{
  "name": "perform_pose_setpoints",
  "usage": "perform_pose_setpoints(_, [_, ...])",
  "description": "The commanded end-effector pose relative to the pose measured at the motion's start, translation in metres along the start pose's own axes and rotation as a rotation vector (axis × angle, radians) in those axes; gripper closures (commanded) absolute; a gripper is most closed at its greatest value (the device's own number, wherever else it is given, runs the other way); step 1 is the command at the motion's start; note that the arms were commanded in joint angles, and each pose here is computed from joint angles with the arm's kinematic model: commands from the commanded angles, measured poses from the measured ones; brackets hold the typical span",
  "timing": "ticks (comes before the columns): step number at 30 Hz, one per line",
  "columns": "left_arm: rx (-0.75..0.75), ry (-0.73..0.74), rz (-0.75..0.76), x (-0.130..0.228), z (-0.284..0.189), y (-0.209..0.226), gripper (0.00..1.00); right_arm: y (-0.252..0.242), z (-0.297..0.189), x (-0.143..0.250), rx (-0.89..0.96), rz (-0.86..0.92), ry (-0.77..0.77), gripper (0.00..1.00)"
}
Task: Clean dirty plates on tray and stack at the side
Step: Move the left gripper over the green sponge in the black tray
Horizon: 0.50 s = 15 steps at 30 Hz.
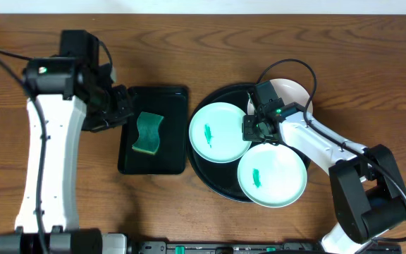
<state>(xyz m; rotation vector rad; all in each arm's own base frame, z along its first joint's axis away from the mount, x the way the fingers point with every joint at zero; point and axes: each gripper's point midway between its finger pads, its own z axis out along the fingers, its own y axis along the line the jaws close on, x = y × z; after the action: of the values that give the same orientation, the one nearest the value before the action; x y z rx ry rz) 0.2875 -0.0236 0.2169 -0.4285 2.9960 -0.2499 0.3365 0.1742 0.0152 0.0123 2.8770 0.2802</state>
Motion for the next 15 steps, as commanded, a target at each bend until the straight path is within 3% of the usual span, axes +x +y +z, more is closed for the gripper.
perform_pose_setpoints(1, [-0.080, 0.047, -0.003, 0.002, 0.023, 0.017, 0.92, 0.003, 0.003, 0.003, -0.005, 0.003, 0.008, 0.99])
perform_pose_setpoints(5, [-0.075, 0.035, -0.002, -0.003, 0.046, 0.018, 0.88, 0.003, 0.003, 0.002, -0.005, 0.003, 0.008, 0.99])
perform_pose_setpoints(11, [-0.058, -0.023, -0.023, -0.018, 0.077, 0.019, 0.72, 0.003, 0.003, 0.003, -0.005, 0.003, 0.008, 0.99])
perform_pose_setpoints(15, [-0.041, -0.082, -0.017, -0.031, 0.094, 0.018, 0.71, 0.003, 0.003, 0.002, -0.005, 0.003, 0.008, 0.99])
